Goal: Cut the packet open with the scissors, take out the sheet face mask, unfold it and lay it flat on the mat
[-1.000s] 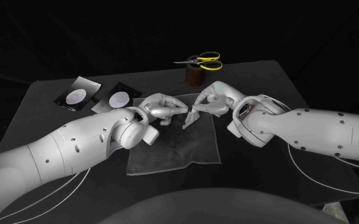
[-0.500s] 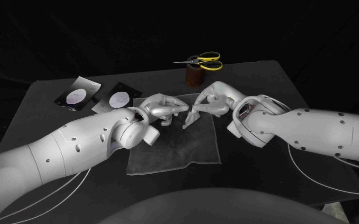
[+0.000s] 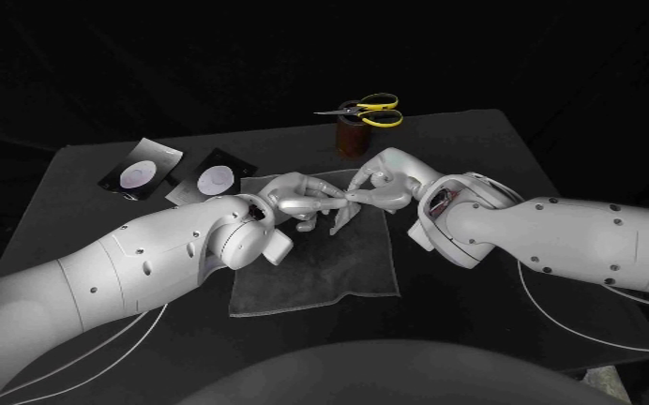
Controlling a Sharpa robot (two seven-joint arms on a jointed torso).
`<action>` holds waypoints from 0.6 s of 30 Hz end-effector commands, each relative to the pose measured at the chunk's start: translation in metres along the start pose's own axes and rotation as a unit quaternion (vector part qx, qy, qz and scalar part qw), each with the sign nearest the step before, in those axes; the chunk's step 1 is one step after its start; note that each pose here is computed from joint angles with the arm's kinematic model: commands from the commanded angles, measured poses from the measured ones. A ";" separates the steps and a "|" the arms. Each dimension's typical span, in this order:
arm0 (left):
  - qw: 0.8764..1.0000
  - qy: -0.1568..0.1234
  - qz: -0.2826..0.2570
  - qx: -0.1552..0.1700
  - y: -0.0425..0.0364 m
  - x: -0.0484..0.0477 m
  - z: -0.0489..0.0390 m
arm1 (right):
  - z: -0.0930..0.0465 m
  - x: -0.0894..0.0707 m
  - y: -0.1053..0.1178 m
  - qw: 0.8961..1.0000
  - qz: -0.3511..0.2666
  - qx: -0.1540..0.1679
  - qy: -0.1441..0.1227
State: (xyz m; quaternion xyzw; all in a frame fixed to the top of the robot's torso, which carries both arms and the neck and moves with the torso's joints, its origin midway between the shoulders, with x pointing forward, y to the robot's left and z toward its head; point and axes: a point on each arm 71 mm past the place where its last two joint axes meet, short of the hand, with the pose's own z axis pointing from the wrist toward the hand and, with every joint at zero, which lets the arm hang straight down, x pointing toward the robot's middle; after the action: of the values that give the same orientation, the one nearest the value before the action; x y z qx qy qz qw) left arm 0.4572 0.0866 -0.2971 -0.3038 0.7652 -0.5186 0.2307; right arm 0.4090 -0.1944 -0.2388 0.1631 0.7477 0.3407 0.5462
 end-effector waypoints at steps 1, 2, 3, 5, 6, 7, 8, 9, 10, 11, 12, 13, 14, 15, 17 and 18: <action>1.000 0.020 0.006 0.002 -0.0011 0.0046 0.0008 | 0.000 0.001 0.002 1.000 0.000 -0.006 0.001; 1.000 0.020 0.007 0.003 -0.0011 0.0047 0.0008 | 0.000 0.001 0.002 1.000 0.000 -0.007 0.001; 1.000 0.020 0.007 0.004 -0.0012 0.0049 0.0009 | 0.000 0.001 0.003 1.000 0.000 -0.007 0.001; 1.000 0.019 0.007 0.006 -0.0014 0.0052 0.0009 | 0.000 0.002 0.003 1.000 0.000 -0.008 0.002; 1.000 0.019 0.007 0.007 -0.0015 0.0053 0.0009 | 0.000 0.002 0.003 1.000 0.000 -0.008 0.003; 1.000 0.018 0.007 0.009 -0.0017 0.0054 0.0009 | 0.001 0.002 0.003 1.000 0.000 -0.007 0.003; 1.000 0.017 0.006 0.011 -0.0018 0.0054 0.0009 | 0.001 0.002 0.003 1.000 0.000 -0.007 0.004; 1.000 0.016 0.006 0.012 -0.0020 0.0054 0.0009 | 0.001 0.002 0.003 1.000 0.000 -0.007 0.004; 1.000 0.015 0.005 0.014 -0.0021 0.0053 0.0009 | 0.001 0.002 0.003 1.000 0.000 -0.007 0.005; 1.000 0.014 0.004 0.015 -0.0023 0.0052 0.0008 | 0.001 0.003 0.003 1.000 0.000 -0.006 0.006; 1.000 0.013 0.003 0.017 -0.0025 0.0050 0.0008 | 0.001 0.003 0.003 1.000 0.000 -0.006 0.006; 1.000 0.011 0.002 0.018 -0.0026 0.0047 0.0007 | 0.001 0.003 0.003 1.000 0.000 -0.005 0.007; 1.000 0.010 0.001 0.019 -0.0027 0.0045 0.0006 | 0.001 0.003 0.003 1.000 0.000 -0.005 0.008; 1.000 0.008 0.000 0.021 -0.0029 0.0041 0.0005 | 0.001 0.003 0.002 1.000 0.000 -0.005 0.008; 1.000 0.005 -0.002 0.023 -0.0031 0.0034 0.0003 | 0.001 0.003 0.002 1.000 0.000 -0.004 0.009; 1.000 0.004 -0.003 0.024 -0.0031 0.0031 0.0002 | 0.001 0.003 0.002 1.000 0.000 -0.004 0.009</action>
State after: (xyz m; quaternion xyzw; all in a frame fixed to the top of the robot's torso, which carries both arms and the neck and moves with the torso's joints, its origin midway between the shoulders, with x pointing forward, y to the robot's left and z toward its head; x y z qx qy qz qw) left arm 0.4556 0.0852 -0.2973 -0.2972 0.7633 -0.5253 0.2305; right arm 0.4094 -0.1918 -0.2392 0.1623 0.7483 0.3425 0.5444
